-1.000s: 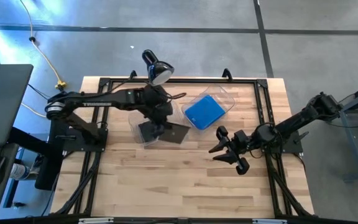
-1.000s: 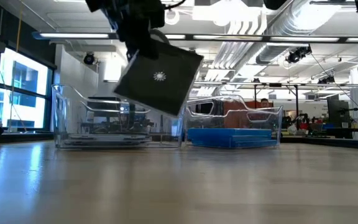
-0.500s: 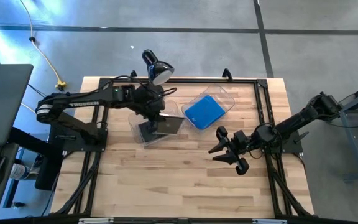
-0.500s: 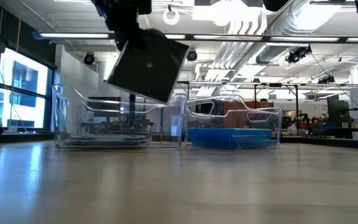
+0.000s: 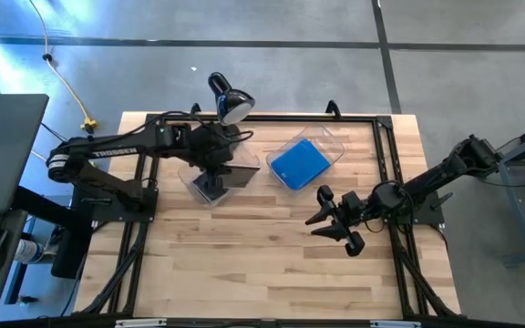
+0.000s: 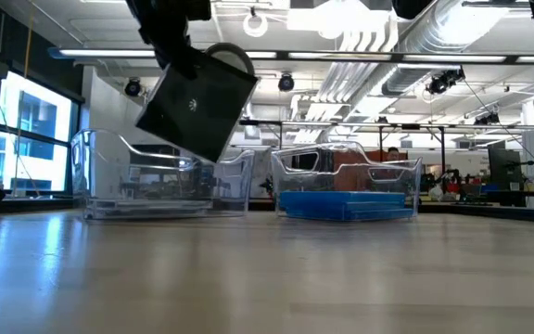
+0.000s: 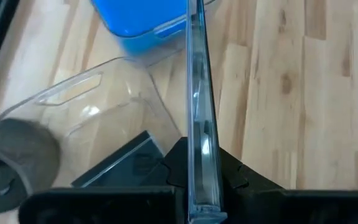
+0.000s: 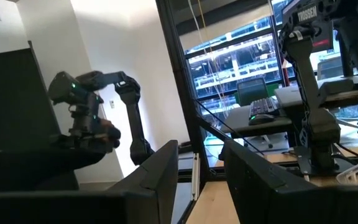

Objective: Pick & place jewel cases by type
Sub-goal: Put the black CD case into the left transparent bin, then return to Home Position

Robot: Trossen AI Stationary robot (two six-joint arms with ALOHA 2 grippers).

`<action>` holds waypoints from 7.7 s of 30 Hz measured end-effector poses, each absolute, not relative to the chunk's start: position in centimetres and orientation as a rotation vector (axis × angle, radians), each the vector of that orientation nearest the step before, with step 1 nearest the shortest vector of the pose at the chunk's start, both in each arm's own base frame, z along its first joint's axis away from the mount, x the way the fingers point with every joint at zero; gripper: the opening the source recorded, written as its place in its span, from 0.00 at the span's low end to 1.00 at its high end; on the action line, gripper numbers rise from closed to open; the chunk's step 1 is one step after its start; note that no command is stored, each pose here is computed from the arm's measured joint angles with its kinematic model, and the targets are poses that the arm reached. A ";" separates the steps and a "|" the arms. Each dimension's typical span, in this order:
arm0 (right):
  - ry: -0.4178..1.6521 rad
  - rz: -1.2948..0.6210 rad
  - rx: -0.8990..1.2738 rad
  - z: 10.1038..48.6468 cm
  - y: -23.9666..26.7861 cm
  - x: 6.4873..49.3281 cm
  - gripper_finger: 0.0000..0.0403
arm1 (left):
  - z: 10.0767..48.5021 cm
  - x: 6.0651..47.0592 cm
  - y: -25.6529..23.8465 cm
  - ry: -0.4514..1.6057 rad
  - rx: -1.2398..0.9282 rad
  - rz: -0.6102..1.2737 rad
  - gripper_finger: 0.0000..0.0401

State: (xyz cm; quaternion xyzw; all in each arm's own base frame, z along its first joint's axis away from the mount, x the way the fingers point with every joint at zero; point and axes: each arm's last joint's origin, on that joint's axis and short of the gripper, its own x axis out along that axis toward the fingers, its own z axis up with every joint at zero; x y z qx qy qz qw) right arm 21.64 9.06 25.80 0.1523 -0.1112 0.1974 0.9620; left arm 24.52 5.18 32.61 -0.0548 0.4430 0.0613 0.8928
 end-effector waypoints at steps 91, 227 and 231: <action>0.010 0.103 0.043 25.2 7.9 19.4 0.29 | 42.1 12.7 0.6 0.775 -0.162 0.252 0.38; -0.115 -0.019 -0.026 17.9 1.6 10.1 0.29 | 17.2 9.4 -2.3 0.060 -0.024 -0.231 0.38; -0.115 -0.019 -0.026 17.8 1.6 10.1 0.29 | 17.2 9.4 -2.3 0.060 -0.024 -0.232 0.38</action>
